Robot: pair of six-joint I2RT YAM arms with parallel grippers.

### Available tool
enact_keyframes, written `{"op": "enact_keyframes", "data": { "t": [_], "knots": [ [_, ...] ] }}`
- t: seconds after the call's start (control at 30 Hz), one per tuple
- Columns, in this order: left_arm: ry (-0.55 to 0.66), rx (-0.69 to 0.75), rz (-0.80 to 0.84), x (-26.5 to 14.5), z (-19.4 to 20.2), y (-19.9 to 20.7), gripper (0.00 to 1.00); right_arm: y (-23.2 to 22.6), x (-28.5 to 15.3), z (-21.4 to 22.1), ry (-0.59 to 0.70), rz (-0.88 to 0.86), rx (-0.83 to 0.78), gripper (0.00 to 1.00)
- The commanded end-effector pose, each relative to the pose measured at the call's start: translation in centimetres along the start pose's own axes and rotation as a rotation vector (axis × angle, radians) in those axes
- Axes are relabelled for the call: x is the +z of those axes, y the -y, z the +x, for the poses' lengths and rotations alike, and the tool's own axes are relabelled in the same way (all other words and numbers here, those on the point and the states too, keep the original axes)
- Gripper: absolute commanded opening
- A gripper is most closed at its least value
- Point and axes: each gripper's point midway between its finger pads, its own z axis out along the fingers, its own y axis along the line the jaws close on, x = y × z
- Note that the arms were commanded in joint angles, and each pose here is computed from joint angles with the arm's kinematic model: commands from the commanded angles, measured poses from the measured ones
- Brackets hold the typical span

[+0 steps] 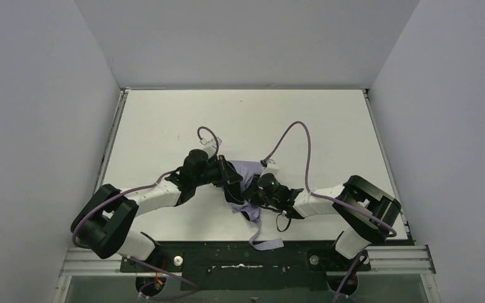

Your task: Put away the umbrella

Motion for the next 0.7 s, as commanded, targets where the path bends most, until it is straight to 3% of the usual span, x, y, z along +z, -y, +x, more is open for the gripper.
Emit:
{"op": "enact_keyframes", "data": {
  "t": [0.0,0.3,0.67],
  "knots": [
    [0.024,0.062,0.181,-1.4,-0.3,3.7,0.00,2.2,-0.7,0.9,-0.014,0.083,-0.030,0.08],
    [-0.004,0.056,0.091,-1.8,3.3,-0.5,0.00,1.2,-1.4,0.0,0.005,0.055,-0.035,0.10],
    [-0.014,0.100,-0.033,-0.8,4.4,-4.2,0.00,-1.0,-4.3,-1.2,0.031,-0.012,-0.072,0.16]
  ]
}}
